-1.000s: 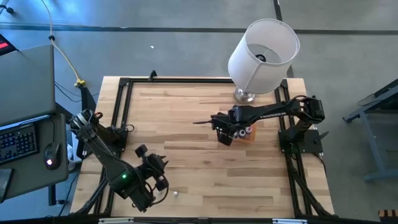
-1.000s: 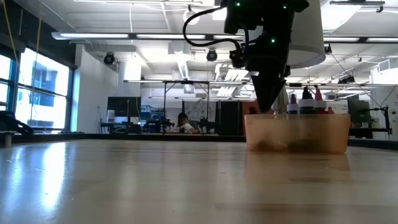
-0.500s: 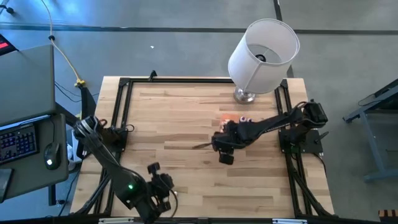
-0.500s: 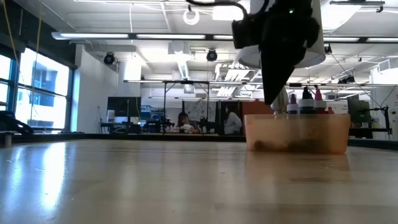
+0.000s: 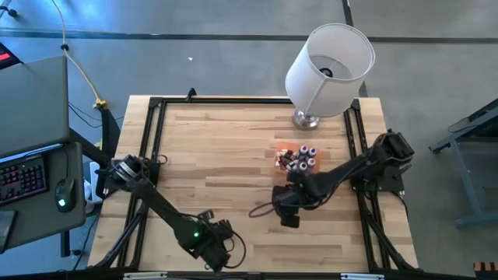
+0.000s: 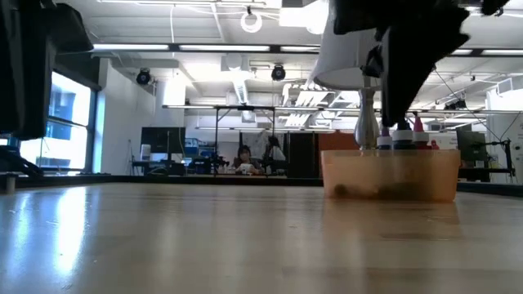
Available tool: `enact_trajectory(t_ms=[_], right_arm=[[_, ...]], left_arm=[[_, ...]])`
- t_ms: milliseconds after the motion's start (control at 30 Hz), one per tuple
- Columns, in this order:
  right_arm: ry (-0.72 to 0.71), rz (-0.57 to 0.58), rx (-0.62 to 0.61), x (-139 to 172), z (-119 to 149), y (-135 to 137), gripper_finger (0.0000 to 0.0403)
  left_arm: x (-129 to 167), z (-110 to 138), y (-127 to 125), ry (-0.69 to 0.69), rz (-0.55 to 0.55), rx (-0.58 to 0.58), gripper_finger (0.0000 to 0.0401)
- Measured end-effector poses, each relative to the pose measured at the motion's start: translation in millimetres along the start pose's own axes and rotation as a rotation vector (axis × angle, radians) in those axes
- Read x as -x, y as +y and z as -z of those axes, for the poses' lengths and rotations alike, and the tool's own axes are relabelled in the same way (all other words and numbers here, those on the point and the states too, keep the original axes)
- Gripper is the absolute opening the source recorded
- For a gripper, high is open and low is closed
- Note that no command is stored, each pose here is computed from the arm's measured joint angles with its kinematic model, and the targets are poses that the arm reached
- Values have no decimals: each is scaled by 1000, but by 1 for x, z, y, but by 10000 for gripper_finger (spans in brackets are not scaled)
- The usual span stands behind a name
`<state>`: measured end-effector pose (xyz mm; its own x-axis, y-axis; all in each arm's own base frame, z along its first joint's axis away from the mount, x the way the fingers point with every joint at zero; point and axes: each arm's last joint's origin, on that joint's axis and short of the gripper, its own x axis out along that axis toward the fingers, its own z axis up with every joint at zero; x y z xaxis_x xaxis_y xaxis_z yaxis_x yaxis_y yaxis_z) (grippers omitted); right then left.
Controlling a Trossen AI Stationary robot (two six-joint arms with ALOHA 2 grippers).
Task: Pick & Place food coloring
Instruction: Put the small black food coloring bottle into the orange container
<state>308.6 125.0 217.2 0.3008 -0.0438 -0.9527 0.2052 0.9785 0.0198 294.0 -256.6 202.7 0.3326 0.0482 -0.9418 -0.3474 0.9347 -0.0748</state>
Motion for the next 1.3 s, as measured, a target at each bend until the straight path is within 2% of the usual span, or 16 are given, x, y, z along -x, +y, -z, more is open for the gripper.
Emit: enact_trajectory(t_ms=[333,600,900,1300], right_arm=[[-36,25,49,5,14,20,116],[-46,39,49,5,14,19,116],[-49,41,48,5,13,19,116],[-57,35,46,5,13,20,116]], left_arm=[[0,1,-3,19,35,5,92],[0,2,-4,69,66,9,92],[0,1,-5,38,67,10,92],[-21,6,-9,93,34,-4,92]])
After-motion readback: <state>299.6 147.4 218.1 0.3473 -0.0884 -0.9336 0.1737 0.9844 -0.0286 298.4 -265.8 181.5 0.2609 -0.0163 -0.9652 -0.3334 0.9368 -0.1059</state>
